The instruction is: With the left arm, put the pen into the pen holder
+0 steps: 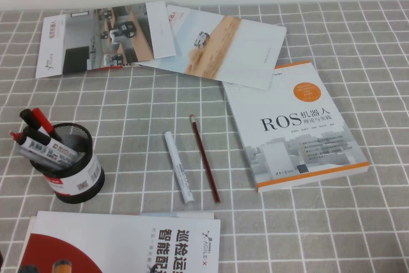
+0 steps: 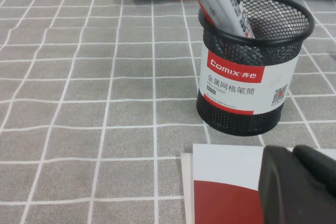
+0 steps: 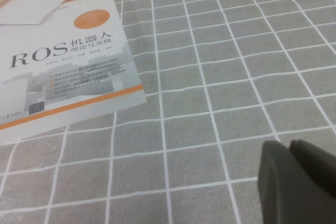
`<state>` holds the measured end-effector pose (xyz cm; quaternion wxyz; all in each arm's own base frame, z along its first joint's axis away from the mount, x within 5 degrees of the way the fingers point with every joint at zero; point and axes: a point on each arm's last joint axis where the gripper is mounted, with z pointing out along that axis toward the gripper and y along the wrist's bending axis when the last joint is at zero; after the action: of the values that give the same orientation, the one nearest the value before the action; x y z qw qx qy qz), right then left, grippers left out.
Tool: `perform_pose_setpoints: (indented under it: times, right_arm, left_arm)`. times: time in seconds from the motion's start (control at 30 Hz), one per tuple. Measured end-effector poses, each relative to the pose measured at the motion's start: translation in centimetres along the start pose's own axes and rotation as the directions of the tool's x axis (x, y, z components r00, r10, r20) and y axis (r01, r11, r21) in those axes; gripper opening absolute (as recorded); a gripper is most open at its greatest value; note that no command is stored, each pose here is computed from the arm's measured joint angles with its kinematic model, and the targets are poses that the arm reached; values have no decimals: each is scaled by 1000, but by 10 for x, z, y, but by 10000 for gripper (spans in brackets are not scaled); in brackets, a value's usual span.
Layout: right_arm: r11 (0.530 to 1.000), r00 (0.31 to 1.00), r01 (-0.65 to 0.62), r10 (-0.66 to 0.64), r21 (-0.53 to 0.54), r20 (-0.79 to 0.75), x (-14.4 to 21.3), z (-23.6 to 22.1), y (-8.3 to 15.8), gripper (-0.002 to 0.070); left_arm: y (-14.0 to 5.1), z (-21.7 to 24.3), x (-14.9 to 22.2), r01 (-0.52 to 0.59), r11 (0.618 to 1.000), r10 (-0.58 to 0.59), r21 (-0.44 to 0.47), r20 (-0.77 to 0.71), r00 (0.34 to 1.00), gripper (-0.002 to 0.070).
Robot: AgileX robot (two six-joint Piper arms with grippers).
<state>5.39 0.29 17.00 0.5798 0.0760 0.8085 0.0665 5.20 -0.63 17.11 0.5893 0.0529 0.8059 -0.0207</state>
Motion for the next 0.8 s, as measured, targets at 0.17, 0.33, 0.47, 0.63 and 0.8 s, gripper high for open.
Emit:
perform_pose_setpoints:
  times: [0.17,0.33,0.47,0.63,0.8]
  right_arm:
    - [1000,1000,0,0,0,0,0,0,0,-15]
    - [1000,1000,0,0,0,0,0,0,0,-15]
    - [1000,1000,0,0,0,0,0,0,0,-15]
    - [1000,1000,0,0,0,0,0,0,0,-15]
    - [1000,1000,0,0,0,0,0,0,0,-15]
  left_arm:
    - [0,0,0,0,1000,0,0,0,1000,-3]
    - [0,0,0,-2,1000,2,0,0,1000,-3]
    - [0,0,0,-7,1000,7,-1,0,1000,-3]
    - [0,0,0,-11,1000,11,-1,5,1000,-3]
    - [0,0,-1,-11,1000,11,-2,12,1000,-3]
